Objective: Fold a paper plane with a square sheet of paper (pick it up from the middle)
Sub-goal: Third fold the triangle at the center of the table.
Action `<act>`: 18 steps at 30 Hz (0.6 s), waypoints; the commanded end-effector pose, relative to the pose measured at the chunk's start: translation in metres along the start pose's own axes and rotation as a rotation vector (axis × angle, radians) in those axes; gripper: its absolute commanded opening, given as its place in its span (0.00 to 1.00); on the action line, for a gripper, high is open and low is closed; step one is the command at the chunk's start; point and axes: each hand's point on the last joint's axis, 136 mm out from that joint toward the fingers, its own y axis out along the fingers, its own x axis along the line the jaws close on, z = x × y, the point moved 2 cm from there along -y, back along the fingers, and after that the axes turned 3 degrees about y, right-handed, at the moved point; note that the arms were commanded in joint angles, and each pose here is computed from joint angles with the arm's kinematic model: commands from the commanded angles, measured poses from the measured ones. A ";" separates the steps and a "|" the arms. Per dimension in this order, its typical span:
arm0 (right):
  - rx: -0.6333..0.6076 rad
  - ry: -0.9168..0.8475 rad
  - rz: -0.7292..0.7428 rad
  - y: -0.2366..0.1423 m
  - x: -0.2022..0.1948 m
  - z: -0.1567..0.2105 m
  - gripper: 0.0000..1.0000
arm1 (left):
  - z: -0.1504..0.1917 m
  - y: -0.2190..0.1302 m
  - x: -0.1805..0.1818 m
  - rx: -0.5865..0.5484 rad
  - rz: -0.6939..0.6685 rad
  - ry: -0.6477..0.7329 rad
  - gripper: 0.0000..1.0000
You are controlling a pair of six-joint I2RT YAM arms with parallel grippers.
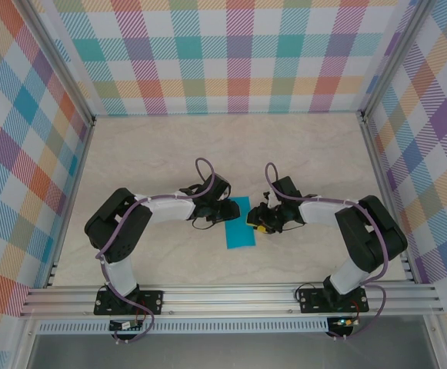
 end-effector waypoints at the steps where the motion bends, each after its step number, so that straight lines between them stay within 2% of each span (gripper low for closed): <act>1: 0.040 -0.014 -0.042 0.004 0.002 0.007 0.38 | 0.010 0.001 0.014 0.037 -0.036 -0.026 0.39; 5: 0.045 -0.023 -0.064 0.004 0.008 0.006 0.37 | 0.009 0.001 0.014 0.036 -0.035 -0.027 0.39; 18: 0.016 -0.077 -0.065 0.002 0.023 -0.011 0.46 | 0.011 0.000 0.015 0.038 -0.042 -0.022 0.39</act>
